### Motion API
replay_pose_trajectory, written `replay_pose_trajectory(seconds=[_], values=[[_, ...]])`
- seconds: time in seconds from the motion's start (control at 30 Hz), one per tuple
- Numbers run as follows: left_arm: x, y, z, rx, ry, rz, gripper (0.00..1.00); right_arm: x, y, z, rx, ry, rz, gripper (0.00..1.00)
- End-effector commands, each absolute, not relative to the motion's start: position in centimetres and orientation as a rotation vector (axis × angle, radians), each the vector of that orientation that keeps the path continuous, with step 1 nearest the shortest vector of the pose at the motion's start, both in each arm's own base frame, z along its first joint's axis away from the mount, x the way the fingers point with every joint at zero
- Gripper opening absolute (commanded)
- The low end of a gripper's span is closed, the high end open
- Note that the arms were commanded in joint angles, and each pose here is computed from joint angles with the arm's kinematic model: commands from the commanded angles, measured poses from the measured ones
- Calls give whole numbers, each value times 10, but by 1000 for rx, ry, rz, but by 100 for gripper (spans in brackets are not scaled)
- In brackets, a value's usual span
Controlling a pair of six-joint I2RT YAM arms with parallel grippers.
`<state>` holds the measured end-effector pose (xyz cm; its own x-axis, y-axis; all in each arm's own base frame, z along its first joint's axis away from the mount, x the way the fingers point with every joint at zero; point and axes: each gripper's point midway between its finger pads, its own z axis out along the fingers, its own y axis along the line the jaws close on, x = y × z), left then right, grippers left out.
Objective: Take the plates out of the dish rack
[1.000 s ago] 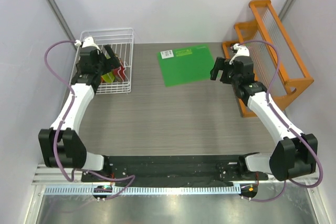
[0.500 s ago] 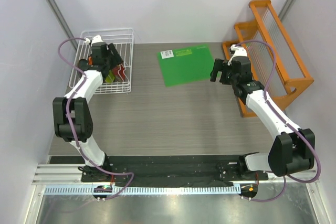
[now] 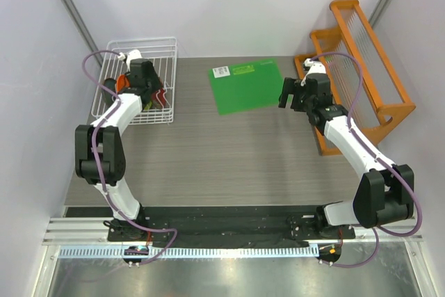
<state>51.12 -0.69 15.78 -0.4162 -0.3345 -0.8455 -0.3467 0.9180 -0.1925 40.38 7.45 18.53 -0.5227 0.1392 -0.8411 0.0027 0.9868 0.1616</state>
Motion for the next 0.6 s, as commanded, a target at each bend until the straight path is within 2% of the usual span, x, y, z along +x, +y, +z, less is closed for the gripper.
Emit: replay_pose_trajectory(seconds=[0.0,0.07,0.17,0.37,0.4,0.57], values=[[519,-4,150,-488,2016,62,46,415,71,209,107,2051,162,99],[519,-3,149,-489,2015,86,38,415,71,208,105,2056,160,98],[519,1,143,-503,1997,109,36,414,70,207,106,2060,158,99],[519,3,136,-511,2003,148,9,414,68,203,110,2068,144,98],[518,3,137,-509,2002,156,0,414,68,202,110,2071,145,98],[513,-2,158,-451,1970,219,0,416,69,196,111,2088,146,98]])
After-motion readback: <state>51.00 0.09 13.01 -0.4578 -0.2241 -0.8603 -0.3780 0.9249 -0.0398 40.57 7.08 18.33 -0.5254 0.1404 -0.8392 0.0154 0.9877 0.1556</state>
